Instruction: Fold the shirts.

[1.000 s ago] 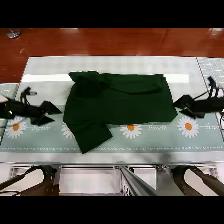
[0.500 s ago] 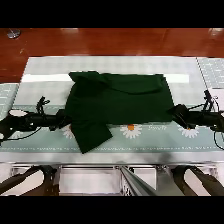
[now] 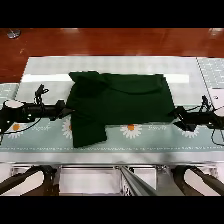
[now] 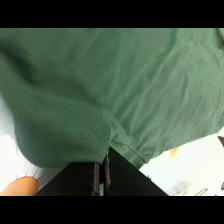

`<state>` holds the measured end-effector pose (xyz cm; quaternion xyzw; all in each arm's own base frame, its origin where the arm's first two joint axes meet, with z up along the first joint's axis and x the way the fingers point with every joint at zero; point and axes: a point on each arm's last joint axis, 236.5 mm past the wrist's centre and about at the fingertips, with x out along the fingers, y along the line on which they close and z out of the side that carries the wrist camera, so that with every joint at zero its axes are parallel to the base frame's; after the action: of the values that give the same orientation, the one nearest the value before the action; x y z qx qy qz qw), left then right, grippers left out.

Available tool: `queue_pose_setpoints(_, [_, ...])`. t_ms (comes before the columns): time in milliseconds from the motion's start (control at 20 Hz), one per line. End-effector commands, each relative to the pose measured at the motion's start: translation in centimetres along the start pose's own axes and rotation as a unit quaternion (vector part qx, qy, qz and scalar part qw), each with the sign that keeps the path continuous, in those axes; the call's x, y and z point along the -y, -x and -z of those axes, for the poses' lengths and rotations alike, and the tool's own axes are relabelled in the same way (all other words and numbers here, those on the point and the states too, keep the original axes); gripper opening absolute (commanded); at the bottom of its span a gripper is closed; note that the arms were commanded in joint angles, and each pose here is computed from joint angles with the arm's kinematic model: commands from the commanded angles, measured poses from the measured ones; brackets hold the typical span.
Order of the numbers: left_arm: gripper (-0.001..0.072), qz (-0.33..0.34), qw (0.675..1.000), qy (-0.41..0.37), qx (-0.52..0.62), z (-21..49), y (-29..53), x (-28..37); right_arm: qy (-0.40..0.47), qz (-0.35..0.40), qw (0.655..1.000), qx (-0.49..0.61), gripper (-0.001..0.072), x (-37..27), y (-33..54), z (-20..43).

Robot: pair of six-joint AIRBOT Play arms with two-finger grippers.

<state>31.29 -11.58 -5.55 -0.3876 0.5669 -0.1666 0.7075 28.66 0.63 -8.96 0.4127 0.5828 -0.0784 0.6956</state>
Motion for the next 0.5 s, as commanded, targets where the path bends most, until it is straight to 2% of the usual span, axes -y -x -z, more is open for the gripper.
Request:
queue_pose_setpoints(0, [0.0034, 0.006, 1.0, -0.007, -0.001, -0.2, 0.2, 0.6, -0.021, -0.004, 1.0, -0.001, 0.0622, -0.5, -1.2, -2.3])
queue_pose_setpoints(100, [0.0034, 0.006, 1.0, -0.015, -0.003, 0.0, 0.1, 0.7, -0.032, -0.012, 0.999, -0.007, 0.0618, -1.1, -1.8, -3.3])
queue_pose_setpoints(150, [0.0035, 0.006, 1.0, -0.028, -0.009, 0.3, -0.2, 0.9, -0.038, -0.022, 0.999, -0.01, 0.0594, -1.7, -2.1, -3.7])
queue_pose_setpoints(300, [0.0034, 0.004, 0.999, -0.049, -0.02, 1.1, -1.2, 1.7, -0.004, -0.023, 0.999, -0.028, 0.0258, -3.8, -3.4, -3.2])
queue_pose_setpoints(350, [0.0034, 0.003, 0.998, -0.053, -0.021, 1.3, -1.4, 2.0, 0.018, -0.022, 0.999, -0.037, 0.0109, -4.7, -3.9, -2.9])
queue_pose_setpoints(400, [0.0034, 0.005, 0.998, -0.055, -0.023, 1.4, -1.5, 2.3, 0.048, -0.02, 0.998, -0.04, 0.0022, -5.8, -3.9, -2.9])
queue_pose_setpoints(450, [0.0034, 0.015, 0.998, -0.062, -0.022, 1.1, -1.0, 3.2, 0.072, -0.021, 0.996, -0.042, 0.0022, -7.0, -3.3, -3.0])
